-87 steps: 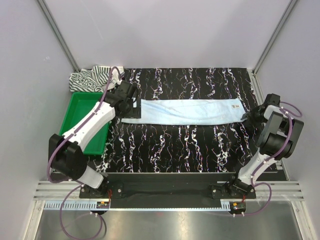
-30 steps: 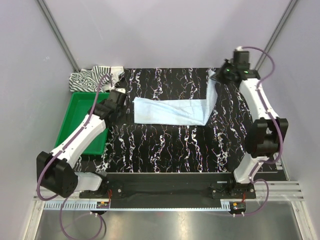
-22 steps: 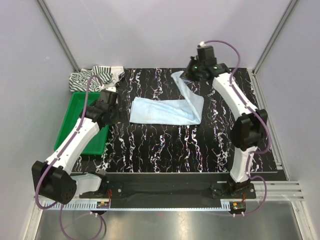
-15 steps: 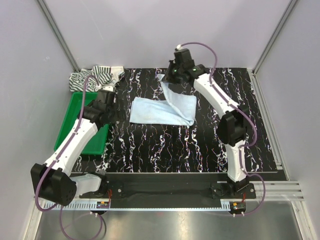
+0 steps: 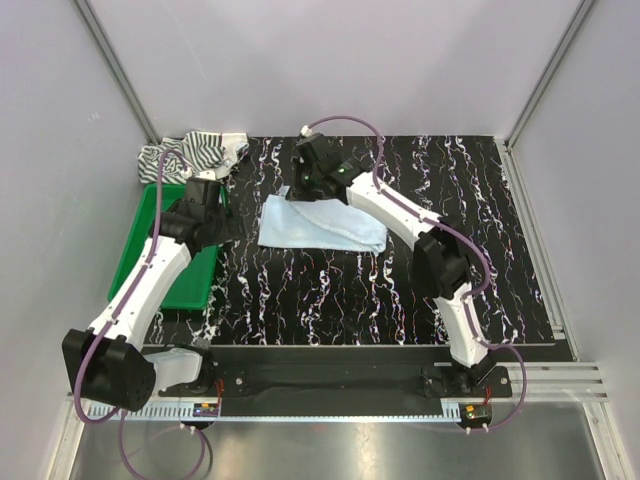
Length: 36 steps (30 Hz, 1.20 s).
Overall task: Roll the towels
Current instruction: Fold the towel
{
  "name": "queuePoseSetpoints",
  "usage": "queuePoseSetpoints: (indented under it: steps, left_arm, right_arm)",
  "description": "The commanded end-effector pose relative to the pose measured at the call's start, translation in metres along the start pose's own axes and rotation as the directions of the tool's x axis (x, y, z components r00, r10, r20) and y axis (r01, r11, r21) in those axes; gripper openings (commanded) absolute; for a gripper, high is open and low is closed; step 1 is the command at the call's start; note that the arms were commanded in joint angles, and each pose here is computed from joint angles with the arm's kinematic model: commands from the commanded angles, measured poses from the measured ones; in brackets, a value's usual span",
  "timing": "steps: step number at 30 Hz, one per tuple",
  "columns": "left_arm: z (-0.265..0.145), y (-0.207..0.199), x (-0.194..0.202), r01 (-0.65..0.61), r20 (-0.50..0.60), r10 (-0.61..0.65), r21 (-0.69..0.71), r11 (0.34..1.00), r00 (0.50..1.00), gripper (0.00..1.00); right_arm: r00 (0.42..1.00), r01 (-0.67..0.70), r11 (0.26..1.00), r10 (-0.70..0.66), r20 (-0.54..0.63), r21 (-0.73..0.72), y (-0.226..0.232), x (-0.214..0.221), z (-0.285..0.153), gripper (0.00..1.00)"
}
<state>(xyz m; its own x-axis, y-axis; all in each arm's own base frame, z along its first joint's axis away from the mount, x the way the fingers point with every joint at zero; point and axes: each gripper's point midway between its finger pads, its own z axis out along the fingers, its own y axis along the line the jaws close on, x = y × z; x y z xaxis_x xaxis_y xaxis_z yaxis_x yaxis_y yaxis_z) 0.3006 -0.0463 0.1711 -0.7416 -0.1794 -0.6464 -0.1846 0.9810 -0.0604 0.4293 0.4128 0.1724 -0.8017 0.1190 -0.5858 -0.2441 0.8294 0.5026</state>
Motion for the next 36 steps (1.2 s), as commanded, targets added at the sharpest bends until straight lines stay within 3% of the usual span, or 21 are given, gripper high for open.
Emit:
queuePoseSetpoints:
  steps: [1, 4, 9, 12, 15, 16, 17, 18, 21, 28, 31, 33, 34, 36]
  left_arm:
    - [0.002, -0.001, -0.004, 0.018, 0.021, -0.018, 0.013, 1.000, 1.000, 0.98]
    - [0.002, 0.001, -0.005, 0.021, 0.025, -0.021, 0.006, 1.000, 0.999, 0.98]
    - [0.003, 0.004, -0.004, 0.032, 0.019, -0.031, -0.001, 1.000, 0.999, 0.98]
    - [0.005, 0.006, -0.004, 0.034, 0.015, -0.034, -0.006, 0.999, 0.999, 0.98]
    - [0.006, 0.008, -0.004, 0.035, 0.011, -0.035, -0.019, 0.999, 0.999, 0.98]
    - [0.007, 0.009, -0.003, 0.033, 0.009, -0.033, -0.021, 0.999, 0.999, 0.98]
    - [0.007, 0.009, -0.002, 0.032, 0.005, -0.032, -0.024, 0.999, 0.999, 0.98]
    - [0.008, 0.010, -0.003, 0.037, 0.007, -0.037, -0.025, 0.999, 0.999, 0.98]
    - [0.008, 0.011, -0.004, 0.042, 0.007, -0.042, -0.025, 0.999, 0.999, 0.98]
    - [0.011, 0.011, -0.002, 0.039, -0.004, -0.039, -0.022, 0.999, 0.999, 0.98]
    - [0.013, 0.009, 0.000, 0.031, -0.018, -0.031, -0.012, 0.999, 0.999, 0.98]
    - [0.017, 0.000, 0.004, 0.013, -0.037, -0.011, 0.033, 0.999, 0.999, 0.98]
    - [0.018, -0.005, 0.006, 0.002, -0.050, 0.001, 0.056, 0.998, 0.999, 0.98]
    - [0.026, -0.019, 0.016, -0.048, -0.099, 0.057, 0.093, 0.994, 0.993, 0.96]
  right_arm:
    - [0.994, 0.073, 0.996, -0.070, 0.086, -0.041, 0.028, -0.004, -0.004, 0.00]
    - [0.992, 0.104, 0.993, -0.100, 0.074, -0.058, 0.034, 0.012, 0.001, 0.00]
    - [0.984, 0.161, 0.976, -0.169, -0.046, -0.145, 0.051, 0.075, 0.033, 0.00]
    - [0.977, 0.161, 0.973, -0.180, -0.114, -0.163, 0.044, 0.104, 0.061, 0.12]
    - [0.970, 0.155, 0.976, -0.179, -0.162, -0.155, 0.033, 0.123, 0.074, 0.32]
    - [0.969, 0.153, 0.976, -0.179, -0.173, -0.155, 0.030, 0.128, 0.072, 0.46]
    - [0.967, 0.162, 0.974, -0.189, -0.172, -0.161, 0.031, 0.129, 0.070, 0.70]
    - [0.966, 0.166, 0.974, -0.192, -0.171, -0.151, 0.028, 0.129, 0.067, 0.83]
    - [0.966, 0.202, 0.971, -0.219, -0.138, -0.127, 0.026, 0.117, 0.046, 0.91]
    - [0.972, 0.234, 0.966, -0.230, 0.054, -0.106, 0.045, 0.041, -0.054, 1.00]
    - [0.976, 0.205, 0.978, -0.207, 0.074, 0.025, 0.011, 0.024, -0.083, 1.00]
    - [0.990, 0.086, 0.992, -0.096, 0.102, 0.092, -0.033, 0.004, -0.102, 1.00]
    - [0.998, 0.023, 0.991, -0.030, 0.046, 0.132, -0.071, 0.023, -0.097, 1.00]
    - [0.993, -0.117, 0.991, 0.115, 0.036, 0.061, -0.095, 0.023, -0.107, 0.91]
